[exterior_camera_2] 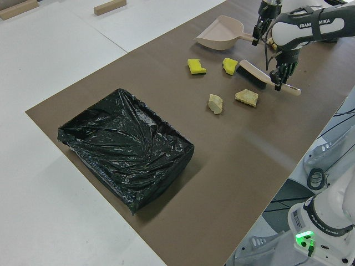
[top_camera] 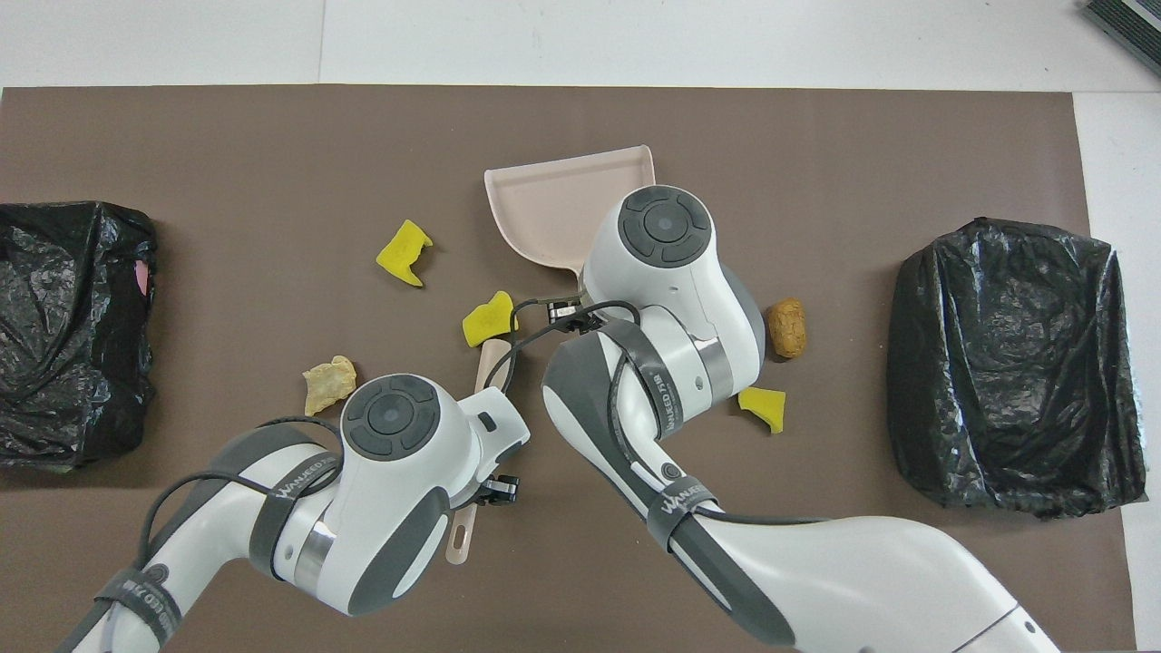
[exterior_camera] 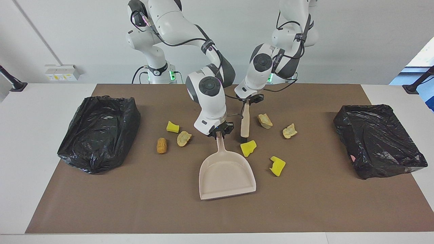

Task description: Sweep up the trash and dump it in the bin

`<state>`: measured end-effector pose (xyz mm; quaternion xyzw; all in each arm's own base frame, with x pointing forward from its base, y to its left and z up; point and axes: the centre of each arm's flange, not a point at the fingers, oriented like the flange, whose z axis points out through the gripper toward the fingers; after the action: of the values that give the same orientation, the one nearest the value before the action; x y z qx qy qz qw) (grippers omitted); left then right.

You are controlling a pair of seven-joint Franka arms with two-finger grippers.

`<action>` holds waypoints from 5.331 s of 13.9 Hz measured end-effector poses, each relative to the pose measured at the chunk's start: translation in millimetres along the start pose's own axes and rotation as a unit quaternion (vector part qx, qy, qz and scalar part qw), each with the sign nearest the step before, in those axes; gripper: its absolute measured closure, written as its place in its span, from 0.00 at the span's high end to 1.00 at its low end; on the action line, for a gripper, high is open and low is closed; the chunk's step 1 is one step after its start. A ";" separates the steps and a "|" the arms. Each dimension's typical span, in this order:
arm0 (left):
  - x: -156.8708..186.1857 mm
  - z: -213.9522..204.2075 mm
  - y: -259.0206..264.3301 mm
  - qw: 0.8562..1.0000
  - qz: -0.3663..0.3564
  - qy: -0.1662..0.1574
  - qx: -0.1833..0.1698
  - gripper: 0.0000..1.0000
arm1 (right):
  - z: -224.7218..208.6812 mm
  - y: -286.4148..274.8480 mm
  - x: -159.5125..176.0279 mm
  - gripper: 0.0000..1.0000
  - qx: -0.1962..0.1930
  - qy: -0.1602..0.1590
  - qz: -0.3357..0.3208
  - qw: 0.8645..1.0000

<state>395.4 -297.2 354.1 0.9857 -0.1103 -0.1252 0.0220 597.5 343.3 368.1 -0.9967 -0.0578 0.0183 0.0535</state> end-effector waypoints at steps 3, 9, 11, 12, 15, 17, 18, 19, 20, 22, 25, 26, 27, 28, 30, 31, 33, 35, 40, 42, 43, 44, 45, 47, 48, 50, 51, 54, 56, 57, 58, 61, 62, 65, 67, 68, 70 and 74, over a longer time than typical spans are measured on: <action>10.9 -14.5 -43.7 1.000 -0.009 -0.015 -0.006 0.27 | -30.4 31.2 6.4 0.32 0.001 -0.004 -0.064 0.998; -9.5 -87.6 -108.0 0.998 -0.061 -0.026 0.005 0.27 | -96.3 95.7 -14.1 0.32 0.009 -0.061 -0.230 0.971; -17.9 -98.0 -130.9 0.996 -0.085 -0.023 0.028 0.27 | -89.9 103.9 -17.1 0.32 0.003 -0.072 -0.303 0.950; -19.0 -97.9 -145.3 0.993 -0.108 -0.023 0.030 0.27 | -84.2 107.0 -19.6 0.32 -0.012 -0.082 -0.346 0.935; -20.4 -88.1 -190.2 0.984 -0.170 -0.036 0.022 0.27 | -76.2 110.0 -26.4 0.32 -0.051 -0.106 -0.454 0.883; -22.8 -76.4 -208.7 0.978 -0.204 -0.038 0.027 0.27 | -69.9 115.7 -27.1 0.32 -0.057 -0.113 -0.497 0.858; -24.8 -68.5 -211.6 0.973 -0.224 -0.037 0.030 0.27 | -63.4 117.5 -27.6 0.32 -0.065 -0.116 -0.512 0.849; -27.1 -58.8 -210.9 0.968 -0.246 -0.039 0.034 0.27 | -56.9 117.1 -29.2 0.32 -0.070 -0.120 -0.521 0.843; -28.1 -47.4 -207.9 0.963 -0.265 -0.036 0.037 0.27 | -51.3 113.3 -31.9 0.32 -0.072 -0.124 -0.527 0.838; -23.2 -28.7 -190.7 0.964 -0.264 -0.010 0.040 0.27 | -44.5 102.0 -36.4 0.32 -0.075 -0.126 -0.536 0.831; -14.4 -8.0 -159.4 0.970 -0.241 -0.004 0.042 0.27 | -28.5 90.5 -42.3 0.32 -0.076 -0.126 -0.547 0.824; -13.4 -4.6 -151.3 0.971 -0.236 -0.006 0.041 0.27 | -23.1 85.2 -44.9 0.32 -0.076 -0.127 -0.548 0.823; -12.7 -3.9 -142.8 0.972 -0.230 -0.005 0.037 0.27 | -19.5 81.1 -46.9 0.32 -0.077 -0.129 -0.549 0.823; -12.5 -4.5 -134.2 0.974 -0.225 -0.004 0.031 0.27 | -17.9 78.9 -47.9 0.32 -0.077 -0.130 -0.549 0.822; -8.8 -9.5 -115.6 0.976 -0.216 0.001 0.013 0.27 | -16.3 79.0 -48.2 0.32 -0.077 -0.131 -0.546 0.824; -3.8 -12.8 -107.3 0.979 -0.202 0.007 0.004 0.27 | -14.2 78.5 -48.5 0.32 -0.077 -0.132 -0.542 0.827; 15.6 -13.9 -88.6 0.987 -0.154 0.033 -0.013 0.27 | -9.3 70.7 -51.3 0.32 -0.080 -0.133 -0.532 0.833; 38.6 -10.0 -77.3 0.990 -0.125 0.053 -0.029 0.27 | -8.0 64.6 -53.4 0.32 -0.081 -0.132 -0.528 0.835; 48.1 -9.6 -38.0 0.997 -0.048 0.049 -0.033 0.27 | -7.9 64.4 -53.5 0.32 -0.081 -0.132 -0.528 0.835; 37.3 -10.0 -4.7 0.999 -0.014 0.044 -0.029 0.27 | -7.8 64.5 -53.6 0.32 -0.081 -0.132 -0.528 0.835; 31.1 -12.8 12.6 0.999 0.003 0.039 -0.026 0.27 | -7.7 64.5 -53.6 0.32 -0.081 -0.133 -0.528 0.835; 25.2 -16.8 26.6 0.999 0.017 0.031 -0.023 0.27 | -7.7 64.5 -53.6 0.32 -0.081 -0.133 -0.528 0.835; 20.4 -21.0 35.2 0.999 0.026 0.021 -0.019 0.27 | -7.7 64.5 -53.6 0.32 -0.081 -0.133 -0.528 0.835; 15.5 -34.2 39.5 0.999 0.032 0.000 -0.011 0.27 | -7.7 64.5 -53.6 0.32 -0.081 -0.133 -0.528 0.835; 15.3 -42.7 37.3 0.999 0.030 -0.009 -0.009 0.27 | -7.7 64.5 -53.6 0.32 -0.081 -0.133 -0.528 0.835; 22.4 -60.6 19.8 1.000 0.012 -0.012 -0.011 0.27 | -7.7 64.5 -53.6 0.32 -0.081 -0.133 -0.527 0.835; 28.5 -69.0 5.5 1.000 -0.002 -0.008 -0.014 0.27 | -7.7 64.5 -53.6 0.32 -0.081 -0.133 -0.527 0.835; 49.8 -88.2 -51.3 0.998 -0.049 0.008 -0.027 0.27 | -7.5 64.5 -53.7 0.32 -0.081 -0.133 -0.527 0.835; 67.4 -99.8 -101.5 0.999 -0.022 0.039 -0.008 0.27 | -5.3 66.3 -53.3 0.32 -0.081 -0.130 -0.527 0.836; 77.7 -104.8 -127.6 0.998 0.003 0.059 0.008 0.27 | -2.0 67.3 -52.9 0.32 -0.082 -0.124 -0.528 0.836; 88.0 -107.1 -155.8 0.997 0.019 0.072 0.016 0.27 | 2.9 68.0 -53.7 0.32 -0.082 -0.120 -0.529 0.836; 127.0 -108.0 -212.6 0.994 0.045 0.091 0.032 0.27 | 14.2 69.8 -56.1 0.32 -0.083 -0.113 -0.531 0.835; 143.1 -109.7 -219.8 0.994 0.047 0.095 0.039 0.27 | 14.6 70.0 -56.5 0.32 -0.083 -0.112 -0.532 0.835; 174.3 -89.1 -235.8 0.994 0.055 0.082 0.044 0.27 | 14.0 69.7 -57.0 0.32 -0.083 -0.111 -0.532 0.835; 178.8 -64.7 -235.0 0.996 0.068 0.051 0.039 0.27 | 14.1 69.8 -57.0 0.32 -0.083 -0.111 -0.532 0.835; 176.7 -56.2 -232.2 0.996 0.080 0.031 0.037 0.27 | 14.1 69.8 -57.0 0.32 -0.083 -0.111 -0.532 0.835; 170.0 -49.4 -222.6 0.994 0.108 -0.004 0.033 0.27 | 14.1 69.8 -57.0 0.32 -0.083 -0.111 -0.532 0.835; 152.3 -44.0 -178.8 0.984 0.166 -0.062 0.027 0.27 | 14.1 69.8 -57.0 0.32 -0.083 -0.111 -0.532 0.835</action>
<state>588.2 -156.2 347.2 0.9444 -0.2766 -0.1778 0.0088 548.2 269.2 348.2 -0.8044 -0.5858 0.0932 -0.0342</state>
